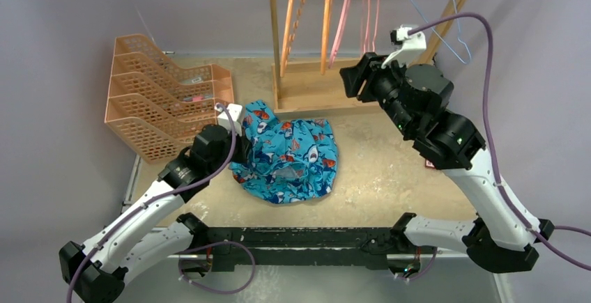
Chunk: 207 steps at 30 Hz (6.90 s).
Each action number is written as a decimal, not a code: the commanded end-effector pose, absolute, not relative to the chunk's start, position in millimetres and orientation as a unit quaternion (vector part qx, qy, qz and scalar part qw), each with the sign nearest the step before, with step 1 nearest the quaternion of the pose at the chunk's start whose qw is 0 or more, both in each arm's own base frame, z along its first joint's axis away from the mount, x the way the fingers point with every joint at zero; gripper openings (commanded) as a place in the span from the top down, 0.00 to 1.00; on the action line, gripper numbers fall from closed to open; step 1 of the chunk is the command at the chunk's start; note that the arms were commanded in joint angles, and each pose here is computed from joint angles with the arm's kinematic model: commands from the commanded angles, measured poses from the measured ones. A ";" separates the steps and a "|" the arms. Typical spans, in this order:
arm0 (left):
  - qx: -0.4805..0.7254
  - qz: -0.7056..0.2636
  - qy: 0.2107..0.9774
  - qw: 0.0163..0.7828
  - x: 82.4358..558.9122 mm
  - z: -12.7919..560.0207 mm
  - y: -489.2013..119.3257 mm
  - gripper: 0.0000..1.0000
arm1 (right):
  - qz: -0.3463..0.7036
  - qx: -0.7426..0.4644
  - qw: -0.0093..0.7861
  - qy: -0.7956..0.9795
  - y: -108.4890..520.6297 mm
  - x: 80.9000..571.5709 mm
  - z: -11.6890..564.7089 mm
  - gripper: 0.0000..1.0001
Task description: Place the shorts on the hanger
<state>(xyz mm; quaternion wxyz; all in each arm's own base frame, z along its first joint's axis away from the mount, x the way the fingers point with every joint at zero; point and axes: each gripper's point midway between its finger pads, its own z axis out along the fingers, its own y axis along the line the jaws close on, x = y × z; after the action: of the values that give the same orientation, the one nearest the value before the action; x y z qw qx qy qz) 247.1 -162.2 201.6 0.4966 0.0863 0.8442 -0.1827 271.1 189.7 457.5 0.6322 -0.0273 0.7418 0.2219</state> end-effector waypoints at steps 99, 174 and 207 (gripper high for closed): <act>0.172 -0.232 0.827 0.483 235.4 199.7 -187.2 1.00 | -0.058 0.082 0.735 0.671 64.0 418.4 497.0 1.00; -0.003 -0.161 0.874 0.458 296.0 253.9 -162.3 1.00 | 0.420 -0.185 0.331 0.824 194.6 71.1 298.9 1.00; 0.028 -0.189 0.857 0.478 287.1 296.3 -165.9 1.00 | 0.282 -0.246 0.357 0.856 197.8 113.2 269.2 1.00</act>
<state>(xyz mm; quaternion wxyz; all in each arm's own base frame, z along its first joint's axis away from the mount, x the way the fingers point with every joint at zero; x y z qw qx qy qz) 287.6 -173.6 260.4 0.4351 0.0126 0.8802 -0.1893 98.9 200.0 242.2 0.3061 -0.2447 0.8730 0.2903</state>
